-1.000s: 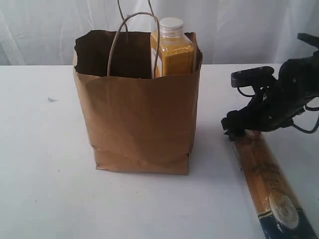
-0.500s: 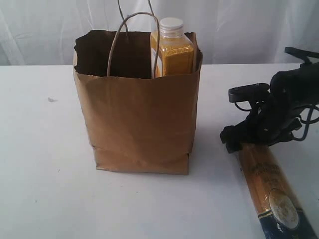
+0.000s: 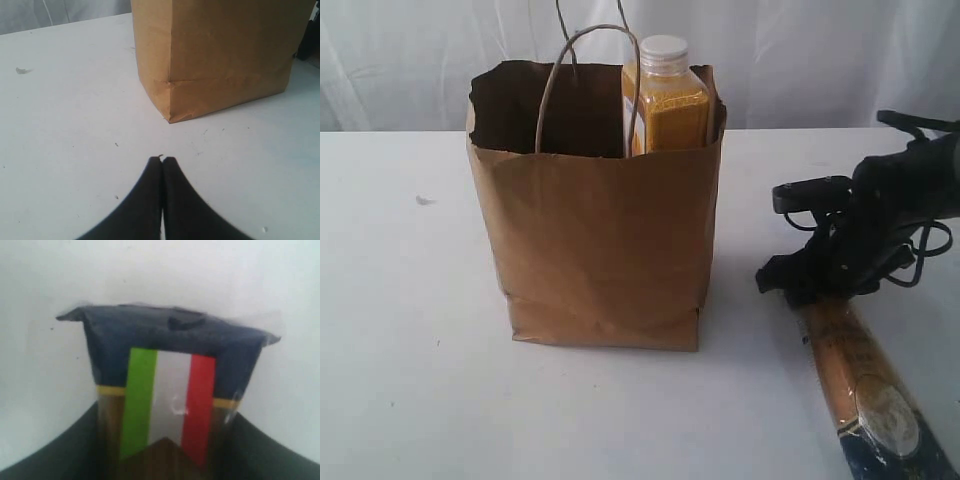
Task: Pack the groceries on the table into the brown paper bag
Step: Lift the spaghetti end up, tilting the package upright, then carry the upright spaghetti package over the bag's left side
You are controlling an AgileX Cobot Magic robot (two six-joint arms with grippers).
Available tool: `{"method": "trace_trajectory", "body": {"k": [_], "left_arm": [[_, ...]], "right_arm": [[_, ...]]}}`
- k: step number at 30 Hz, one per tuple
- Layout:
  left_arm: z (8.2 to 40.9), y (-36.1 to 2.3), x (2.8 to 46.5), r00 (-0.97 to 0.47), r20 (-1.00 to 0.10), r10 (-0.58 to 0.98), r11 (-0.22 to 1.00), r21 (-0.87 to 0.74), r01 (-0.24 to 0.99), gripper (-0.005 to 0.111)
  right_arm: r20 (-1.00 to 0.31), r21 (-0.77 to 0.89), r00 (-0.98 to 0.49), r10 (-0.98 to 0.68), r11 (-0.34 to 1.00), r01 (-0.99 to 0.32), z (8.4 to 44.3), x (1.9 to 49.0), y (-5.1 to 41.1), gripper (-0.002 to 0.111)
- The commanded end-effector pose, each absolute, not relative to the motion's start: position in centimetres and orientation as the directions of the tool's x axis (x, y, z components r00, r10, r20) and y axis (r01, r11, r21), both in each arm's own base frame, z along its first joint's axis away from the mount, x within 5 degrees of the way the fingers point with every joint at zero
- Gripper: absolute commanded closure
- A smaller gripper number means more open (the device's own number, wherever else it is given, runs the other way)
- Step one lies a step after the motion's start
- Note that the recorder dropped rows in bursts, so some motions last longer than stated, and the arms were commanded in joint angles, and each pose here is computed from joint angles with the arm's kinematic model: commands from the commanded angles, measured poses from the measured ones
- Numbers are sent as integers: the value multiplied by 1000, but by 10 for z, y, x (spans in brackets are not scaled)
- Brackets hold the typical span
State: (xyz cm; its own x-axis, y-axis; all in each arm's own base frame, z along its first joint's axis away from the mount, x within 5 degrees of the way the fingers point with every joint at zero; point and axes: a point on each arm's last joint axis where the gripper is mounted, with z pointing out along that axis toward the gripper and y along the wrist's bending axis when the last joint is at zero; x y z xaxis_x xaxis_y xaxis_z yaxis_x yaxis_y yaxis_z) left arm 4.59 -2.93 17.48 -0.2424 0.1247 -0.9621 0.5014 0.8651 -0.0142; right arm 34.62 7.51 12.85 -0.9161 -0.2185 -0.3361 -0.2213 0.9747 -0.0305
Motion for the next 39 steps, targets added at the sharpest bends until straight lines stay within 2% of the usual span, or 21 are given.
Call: {"method": "trace_trajectory", "body": {"k": [1,3,11,21,28,34,39], "left_arm": [[174,-29,46,-240,-963,122,866,-15,500,107],[174,-29,46,-240,-963,122,866,-15,500,107],[174,-29,46,-240,-963,122,866,-15,500,107],[174,-29,46,-240,-963,122,866,-15,500,107],[174,-29,46,-240,-963,122,866,-15,500,107],[174,-29,46,-240,-963,122,866,-15,500,107],[174,-29,46,-240,-963,122,866,-15,500,107]], "right_arm": [[-299,-43,-925,-233,972,-231,124,343,73,98],[-328,-45,-915,-235,971,-233,134,343,73,108],[-524,-70,-812,-257,963,-260,207,334,71,108],[-719,-80,-654,-235,963,-258,302,289,67,108],[-859,-219,-368,-355,906,-363,381,238,72,108],[-951,-231,-117,-287,909,-348,458,209,73,108],[-960,-280,123,-252,892,-354,511,195,83,108]]}}
